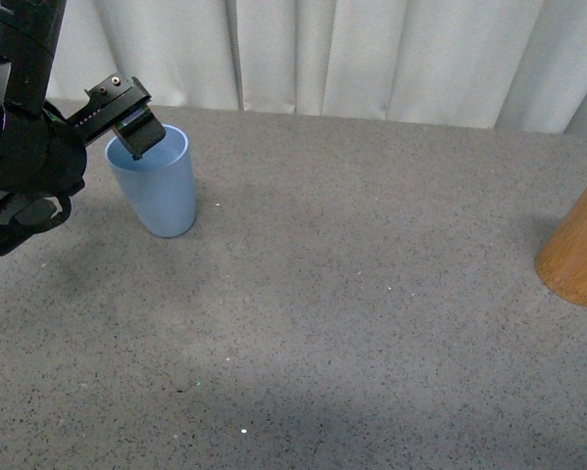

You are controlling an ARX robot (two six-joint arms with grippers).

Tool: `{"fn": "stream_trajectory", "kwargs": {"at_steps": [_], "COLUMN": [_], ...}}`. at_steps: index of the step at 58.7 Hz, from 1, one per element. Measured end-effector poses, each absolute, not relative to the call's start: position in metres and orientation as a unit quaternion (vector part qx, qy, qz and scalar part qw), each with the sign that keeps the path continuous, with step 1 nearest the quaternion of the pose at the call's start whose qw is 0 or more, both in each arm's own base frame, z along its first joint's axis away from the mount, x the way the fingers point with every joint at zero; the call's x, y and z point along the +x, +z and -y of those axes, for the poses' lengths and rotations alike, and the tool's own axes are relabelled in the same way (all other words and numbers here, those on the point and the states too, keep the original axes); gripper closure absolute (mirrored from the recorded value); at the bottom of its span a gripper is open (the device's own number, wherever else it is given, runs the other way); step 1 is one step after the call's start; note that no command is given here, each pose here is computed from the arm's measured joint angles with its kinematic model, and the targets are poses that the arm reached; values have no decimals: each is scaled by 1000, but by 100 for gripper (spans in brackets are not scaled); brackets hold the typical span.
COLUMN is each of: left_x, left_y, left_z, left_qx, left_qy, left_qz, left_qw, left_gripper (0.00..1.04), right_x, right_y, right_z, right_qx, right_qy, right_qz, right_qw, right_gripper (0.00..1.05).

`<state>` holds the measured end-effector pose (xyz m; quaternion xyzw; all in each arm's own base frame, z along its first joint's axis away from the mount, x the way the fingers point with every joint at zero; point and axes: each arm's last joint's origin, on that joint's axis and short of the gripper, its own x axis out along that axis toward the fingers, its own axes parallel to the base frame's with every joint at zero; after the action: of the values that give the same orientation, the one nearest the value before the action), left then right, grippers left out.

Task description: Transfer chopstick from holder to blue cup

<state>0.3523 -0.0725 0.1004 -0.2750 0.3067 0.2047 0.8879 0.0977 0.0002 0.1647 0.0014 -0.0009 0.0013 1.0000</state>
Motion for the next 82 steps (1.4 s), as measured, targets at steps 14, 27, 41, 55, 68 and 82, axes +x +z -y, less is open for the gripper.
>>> {"fn": "stream_trajectory", "kwargs": {"at_steps": [14,27,41,55,68,82], "left_x": [351,351,350,349,348,347], "left_y": [96,93,90,88,88,102], "left_z": [72,72,72,71,72,73], "left_qx": [-271,-269,-258,-256,-261,-248], "left_qy": [207,209,214,217,200,168], "left_qz": [-310,-312,-315,-317,-319,-308], "left_qw": [887,887,888,887,889,903], "left_gripper": [7,7,14,49,92,101], "right_x": [98,98,98,98,98,98], "right_y": [165,165,165,165,165,165], "right_z": [0,0,0,0,0,0], "right_qx": [1,1,1,1,1,1], "right_qy": [1,1,1,1,1,1], "right_qz": [1,1,1,1,1,1], "right_qw": [1000,1000,1000,1000,1000,1000], "right_gripper": [10,10,10,10,10,10]}}
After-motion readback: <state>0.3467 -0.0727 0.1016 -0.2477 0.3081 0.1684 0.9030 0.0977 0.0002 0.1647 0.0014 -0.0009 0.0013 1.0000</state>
